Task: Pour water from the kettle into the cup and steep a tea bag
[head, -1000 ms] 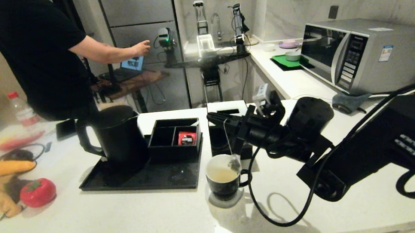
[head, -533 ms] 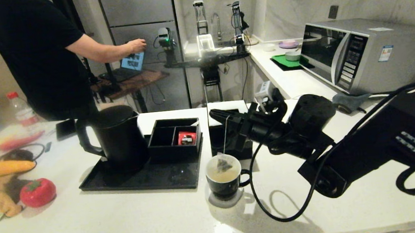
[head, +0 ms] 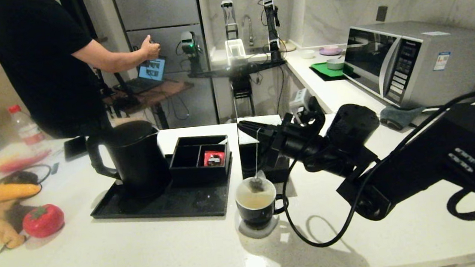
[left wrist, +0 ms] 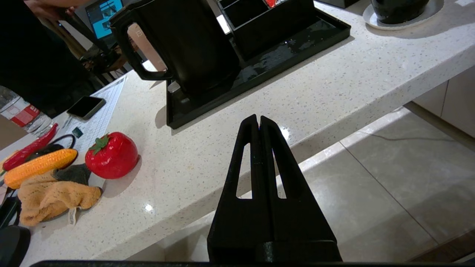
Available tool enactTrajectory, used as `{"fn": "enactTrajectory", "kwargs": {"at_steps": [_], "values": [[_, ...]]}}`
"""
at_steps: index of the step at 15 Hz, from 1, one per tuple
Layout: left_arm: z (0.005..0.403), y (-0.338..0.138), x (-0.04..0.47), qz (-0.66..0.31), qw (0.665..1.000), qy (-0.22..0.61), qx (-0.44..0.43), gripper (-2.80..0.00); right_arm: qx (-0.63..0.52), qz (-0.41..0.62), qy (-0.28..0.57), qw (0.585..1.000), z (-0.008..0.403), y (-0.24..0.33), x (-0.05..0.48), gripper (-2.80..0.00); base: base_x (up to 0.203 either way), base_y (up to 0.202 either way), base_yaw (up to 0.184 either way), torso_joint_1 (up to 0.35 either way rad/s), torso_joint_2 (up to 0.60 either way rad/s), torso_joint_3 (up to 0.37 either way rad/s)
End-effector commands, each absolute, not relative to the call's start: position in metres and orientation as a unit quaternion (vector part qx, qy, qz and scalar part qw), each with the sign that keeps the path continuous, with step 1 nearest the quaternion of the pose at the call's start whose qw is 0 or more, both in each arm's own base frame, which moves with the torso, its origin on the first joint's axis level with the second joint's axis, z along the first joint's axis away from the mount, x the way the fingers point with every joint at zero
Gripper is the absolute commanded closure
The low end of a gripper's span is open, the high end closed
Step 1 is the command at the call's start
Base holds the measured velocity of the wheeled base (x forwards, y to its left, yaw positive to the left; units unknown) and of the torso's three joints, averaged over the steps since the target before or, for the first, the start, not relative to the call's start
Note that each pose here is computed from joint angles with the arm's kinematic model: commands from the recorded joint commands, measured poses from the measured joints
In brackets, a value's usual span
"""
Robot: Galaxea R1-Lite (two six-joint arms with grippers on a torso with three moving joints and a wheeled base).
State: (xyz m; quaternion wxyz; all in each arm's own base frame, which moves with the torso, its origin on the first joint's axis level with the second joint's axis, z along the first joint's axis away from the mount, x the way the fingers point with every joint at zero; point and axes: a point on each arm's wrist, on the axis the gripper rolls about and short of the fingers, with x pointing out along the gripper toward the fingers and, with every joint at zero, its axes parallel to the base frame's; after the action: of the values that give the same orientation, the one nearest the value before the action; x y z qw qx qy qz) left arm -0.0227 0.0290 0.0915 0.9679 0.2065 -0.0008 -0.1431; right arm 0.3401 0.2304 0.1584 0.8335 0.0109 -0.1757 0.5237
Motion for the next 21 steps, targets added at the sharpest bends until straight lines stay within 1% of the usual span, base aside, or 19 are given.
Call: {"fn": "enactTrajectory", "kwargs": {"at_steps": [1, 9, 21], "values": [[0.091, 0.029, -0.023, -0.142, 0.968, -0.001, 0.207, 0.00, 0.010, 0.522, -0.177, 0.834, 0.155, 0.229, 0.344, 0.00, 0.000, 0.000, 0.000, 0.000, 0.00, 0.000], [0.091, 0.029, -0.023, -0.142, 0.968, -0.001, 0.208, 0.00, 0.009, 0.517, -0.164, 0.840, 0.140, 0.227, 0.352, 0.00, 0.000, 0.000, 0.000, 0.000, 0.00, 0.000], [0.092, 0.029, -0.024, -0.103, 0.970, 0.004, 0.222, 0.00, 0.009, 0.518, -0.164, 0.840, 0.139, 0.227, 0.352, 0.00, 0.000, 0.000, 0.000, 0.000, 0.00, 0.000]]}}
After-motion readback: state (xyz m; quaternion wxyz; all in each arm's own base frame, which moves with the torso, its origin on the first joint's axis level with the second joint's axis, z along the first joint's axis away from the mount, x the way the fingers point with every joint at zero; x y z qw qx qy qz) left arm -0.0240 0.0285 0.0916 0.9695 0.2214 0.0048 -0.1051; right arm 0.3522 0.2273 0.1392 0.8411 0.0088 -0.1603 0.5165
